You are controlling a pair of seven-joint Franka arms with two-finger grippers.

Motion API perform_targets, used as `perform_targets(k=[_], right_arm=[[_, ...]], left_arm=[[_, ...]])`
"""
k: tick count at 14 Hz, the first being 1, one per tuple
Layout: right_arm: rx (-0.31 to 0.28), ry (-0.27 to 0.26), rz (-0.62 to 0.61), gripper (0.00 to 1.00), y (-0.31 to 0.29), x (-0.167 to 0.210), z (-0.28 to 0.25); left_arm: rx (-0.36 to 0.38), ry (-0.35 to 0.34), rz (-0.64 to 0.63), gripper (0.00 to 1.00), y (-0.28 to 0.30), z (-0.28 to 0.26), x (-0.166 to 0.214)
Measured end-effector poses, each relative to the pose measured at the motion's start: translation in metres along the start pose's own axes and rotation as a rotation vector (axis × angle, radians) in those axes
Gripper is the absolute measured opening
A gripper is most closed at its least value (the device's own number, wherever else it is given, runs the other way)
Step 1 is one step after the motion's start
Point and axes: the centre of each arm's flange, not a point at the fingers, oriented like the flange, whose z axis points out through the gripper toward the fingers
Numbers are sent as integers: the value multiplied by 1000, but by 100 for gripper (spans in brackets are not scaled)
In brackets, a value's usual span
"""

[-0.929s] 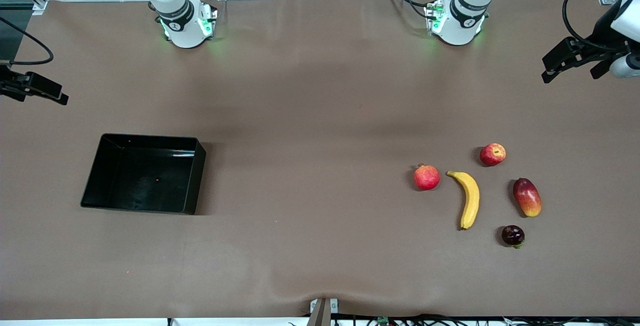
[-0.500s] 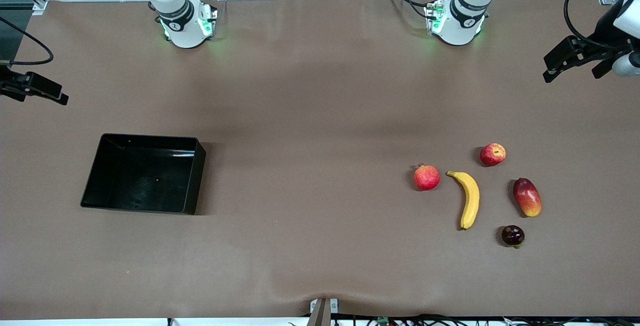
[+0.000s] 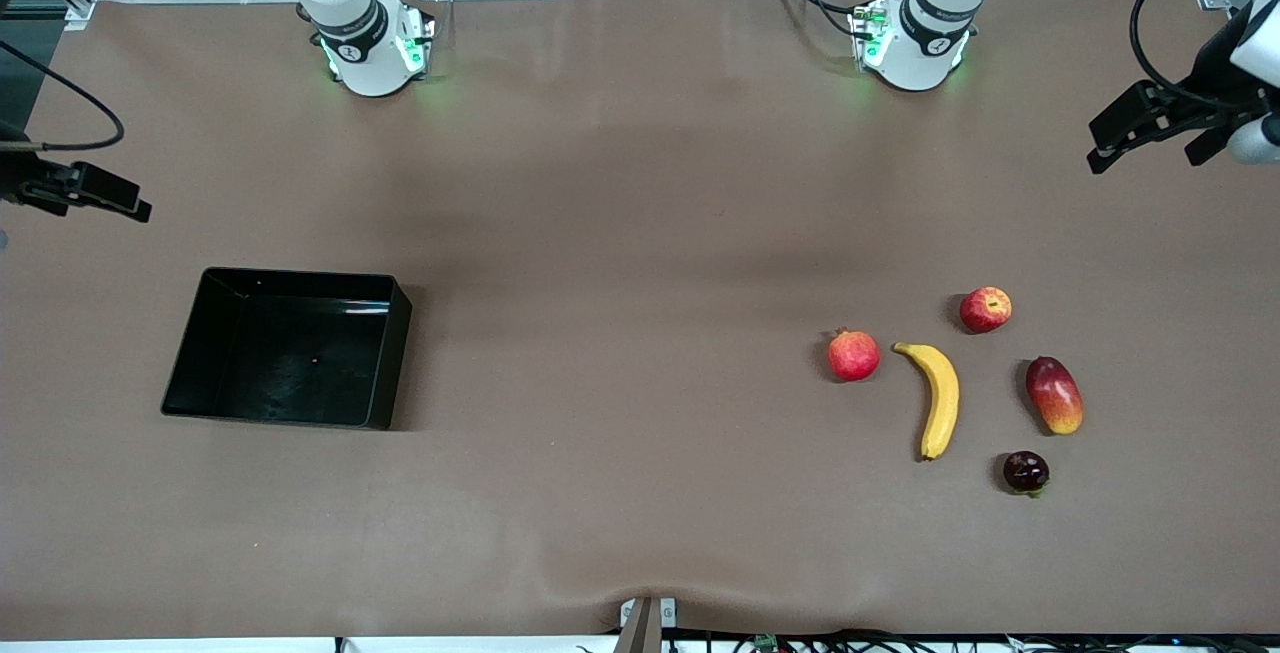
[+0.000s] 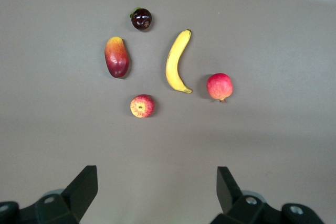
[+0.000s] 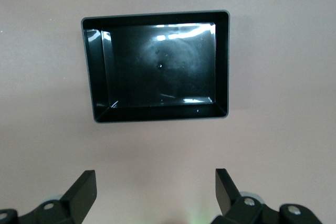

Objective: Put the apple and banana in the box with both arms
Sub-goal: 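Reach the right gripper to the tray while the left gripper approaches the apple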

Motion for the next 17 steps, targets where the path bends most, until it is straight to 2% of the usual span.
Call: perform_targets(k=[5,9,17], right_arm=[[5,10,-45,100,39,11,61],[3,42,-74,100,70,13,108],[-24,146,-104,100,97,8,206]], left_arm=[[-2,-37,8,100,4,21,11],[-3,-72,23,100,12,40,20],[-5,-167,24,100,13,95,43]])
